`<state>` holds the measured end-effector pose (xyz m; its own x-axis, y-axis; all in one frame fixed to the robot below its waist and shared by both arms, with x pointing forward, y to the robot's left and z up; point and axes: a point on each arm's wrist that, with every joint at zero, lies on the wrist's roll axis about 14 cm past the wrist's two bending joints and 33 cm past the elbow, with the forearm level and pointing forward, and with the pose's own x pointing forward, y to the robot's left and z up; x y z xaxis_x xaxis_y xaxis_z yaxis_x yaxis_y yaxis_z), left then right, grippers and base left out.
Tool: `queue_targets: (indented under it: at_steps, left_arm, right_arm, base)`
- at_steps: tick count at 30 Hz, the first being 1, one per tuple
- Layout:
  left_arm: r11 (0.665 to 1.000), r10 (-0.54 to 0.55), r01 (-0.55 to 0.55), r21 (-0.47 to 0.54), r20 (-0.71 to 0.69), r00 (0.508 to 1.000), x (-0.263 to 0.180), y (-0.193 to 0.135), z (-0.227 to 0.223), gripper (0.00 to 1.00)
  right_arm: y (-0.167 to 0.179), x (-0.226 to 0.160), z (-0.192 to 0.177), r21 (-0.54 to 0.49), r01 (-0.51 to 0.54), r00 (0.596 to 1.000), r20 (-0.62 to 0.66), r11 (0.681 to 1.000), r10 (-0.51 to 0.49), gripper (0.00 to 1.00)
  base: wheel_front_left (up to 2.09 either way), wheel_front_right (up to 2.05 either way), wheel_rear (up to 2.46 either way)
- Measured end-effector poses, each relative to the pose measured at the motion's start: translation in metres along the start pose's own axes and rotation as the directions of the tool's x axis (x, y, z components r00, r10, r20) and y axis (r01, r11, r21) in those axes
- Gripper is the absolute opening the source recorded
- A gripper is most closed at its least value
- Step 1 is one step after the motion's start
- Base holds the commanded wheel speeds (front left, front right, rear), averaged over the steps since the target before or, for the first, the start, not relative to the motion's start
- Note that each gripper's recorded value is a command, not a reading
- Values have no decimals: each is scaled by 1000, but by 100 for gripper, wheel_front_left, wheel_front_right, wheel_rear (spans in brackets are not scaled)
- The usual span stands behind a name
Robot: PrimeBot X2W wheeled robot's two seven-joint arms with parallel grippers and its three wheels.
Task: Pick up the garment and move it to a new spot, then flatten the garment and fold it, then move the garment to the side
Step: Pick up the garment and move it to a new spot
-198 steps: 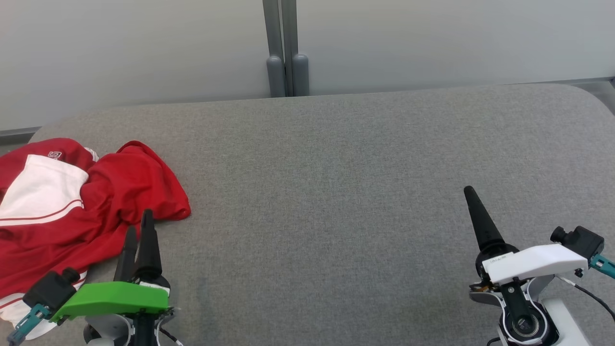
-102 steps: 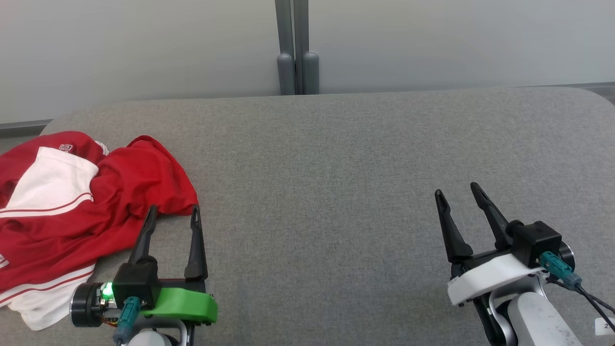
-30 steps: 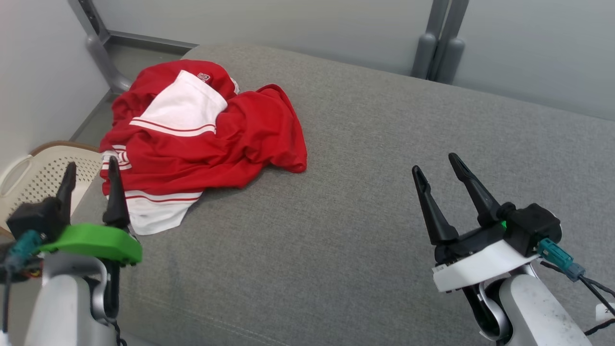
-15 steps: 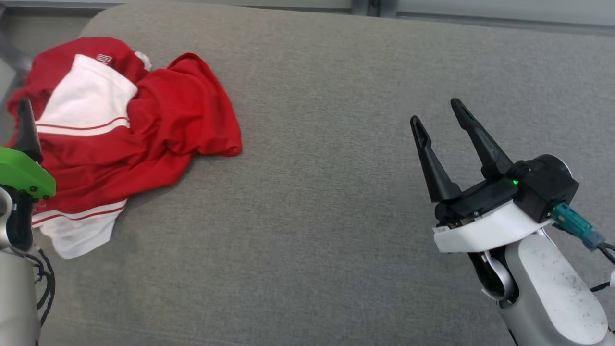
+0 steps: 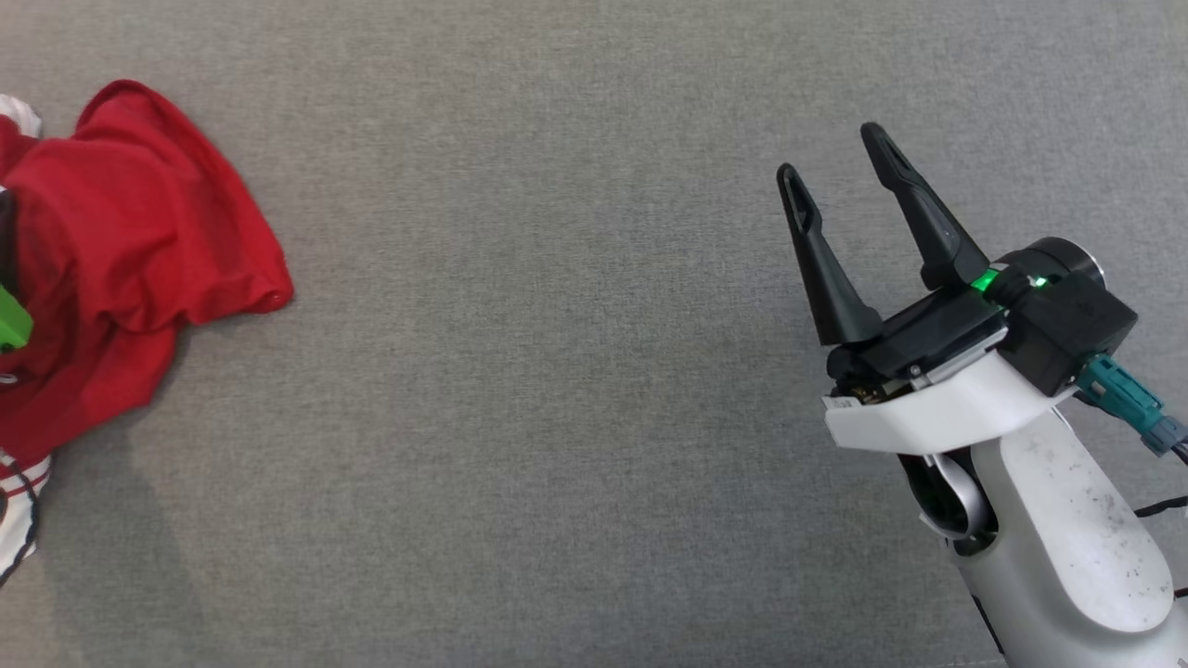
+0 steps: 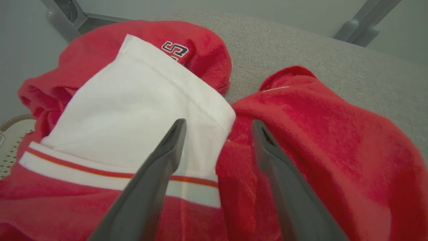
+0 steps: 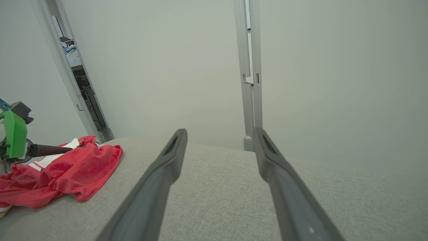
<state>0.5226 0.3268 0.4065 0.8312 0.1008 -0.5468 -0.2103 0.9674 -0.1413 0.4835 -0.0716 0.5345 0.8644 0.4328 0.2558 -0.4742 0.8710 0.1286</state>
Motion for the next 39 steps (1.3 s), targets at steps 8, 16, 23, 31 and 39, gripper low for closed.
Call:
queue_targets:
  at_steps: [8, 16, 23, 31, 39]
  left_arm:
    - [998, 50, -46, 31, -138, 989, 39, 7, -39, 100]
    - [997, 48, -42, 72, -87, 995, 43, 1, -33, 0]
    - [991, 31, -34, 126, 19, 999, 24, 0, 0, 0]
    - [963, -82, 28, 270, 193, 978, -9, -30, 63, 0]
    - [898, -311, 149, 414, 358, 880, -70, -108, 139, 0]
  right_arm:
    - [-30, -12, -14, -24, 79, 996, -40, 997, -80, 100]
    - [-31, -16, -12, -29, 88, 995, -47, 996, -89, 100]
    - [-17, -18, -2, -12, 70, 997, -32, 997, -70, 100]
    - [-6, -27, 18, 14, 88, 996, 2, 996, -88, 100]
    - [5, -41, 42, 17, 100, 994, 43, 995, -101, 100]
  base:
    - [0, 0, 0]
    - [0, 0, 0]
    - [0, 0, 0]
    - [0, 0, 0]
    - [0, 0, 0]
